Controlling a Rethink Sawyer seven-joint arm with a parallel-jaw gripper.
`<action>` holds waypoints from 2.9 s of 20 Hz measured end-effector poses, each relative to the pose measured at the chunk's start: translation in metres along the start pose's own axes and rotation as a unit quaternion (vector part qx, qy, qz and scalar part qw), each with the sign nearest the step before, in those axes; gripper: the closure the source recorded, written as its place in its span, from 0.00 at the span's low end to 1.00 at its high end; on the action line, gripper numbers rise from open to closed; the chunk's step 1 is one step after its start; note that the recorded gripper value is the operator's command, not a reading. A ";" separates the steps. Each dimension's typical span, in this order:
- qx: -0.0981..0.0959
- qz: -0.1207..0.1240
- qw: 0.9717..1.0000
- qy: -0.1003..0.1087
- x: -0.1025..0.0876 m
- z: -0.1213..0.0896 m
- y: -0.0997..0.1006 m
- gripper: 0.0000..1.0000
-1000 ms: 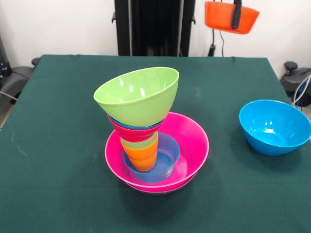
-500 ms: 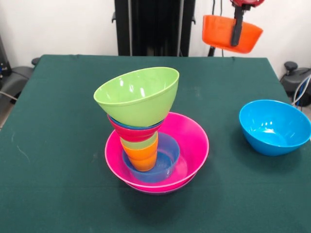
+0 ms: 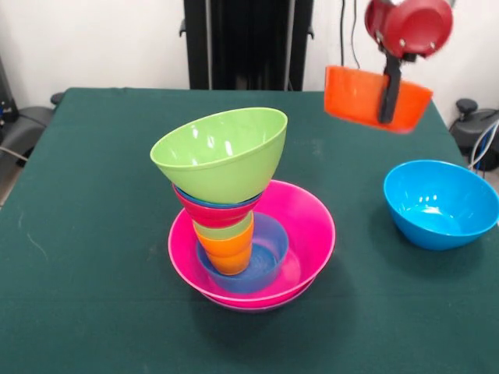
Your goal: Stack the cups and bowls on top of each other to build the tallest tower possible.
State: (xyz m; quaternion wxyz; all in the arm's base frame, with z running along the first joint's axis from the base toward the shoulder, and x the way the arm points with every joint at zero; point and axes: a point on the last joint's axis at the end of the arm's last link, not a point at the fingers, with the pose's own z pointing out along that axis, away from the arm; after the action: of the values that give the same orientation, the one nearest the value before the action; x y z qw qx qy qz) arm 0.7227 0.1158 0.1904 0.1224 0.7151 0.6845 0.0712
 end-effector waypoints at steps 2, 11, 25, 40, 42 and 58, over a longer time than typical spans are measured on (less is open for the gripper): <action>-0.003 -0.006 1.000 0.002 0.003 0.008 0.014 1.00; -0.015 -0.014 1.000 0.011 0.025 0.032 0.038 1.00; -0.019 -0.021 0.999 0.034 0.075 0.025 0.032 1.00; -0.012 -0.033 0.999 0.041 0.104 0.031 0.020 1.00; -0.011 -0.030 0.999 0.040 0.100 0.033 0.020 1.00; 0.038 0.038 0.998 0.017 0.008 0.076 -0.012 1.00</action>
State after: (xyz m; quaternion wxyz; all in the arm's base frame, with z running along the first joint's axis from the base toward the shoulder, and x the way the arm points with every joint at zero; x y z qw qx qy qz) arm 0.7317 0.1180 0.1133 0.0810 0.7432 0.6613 0.0615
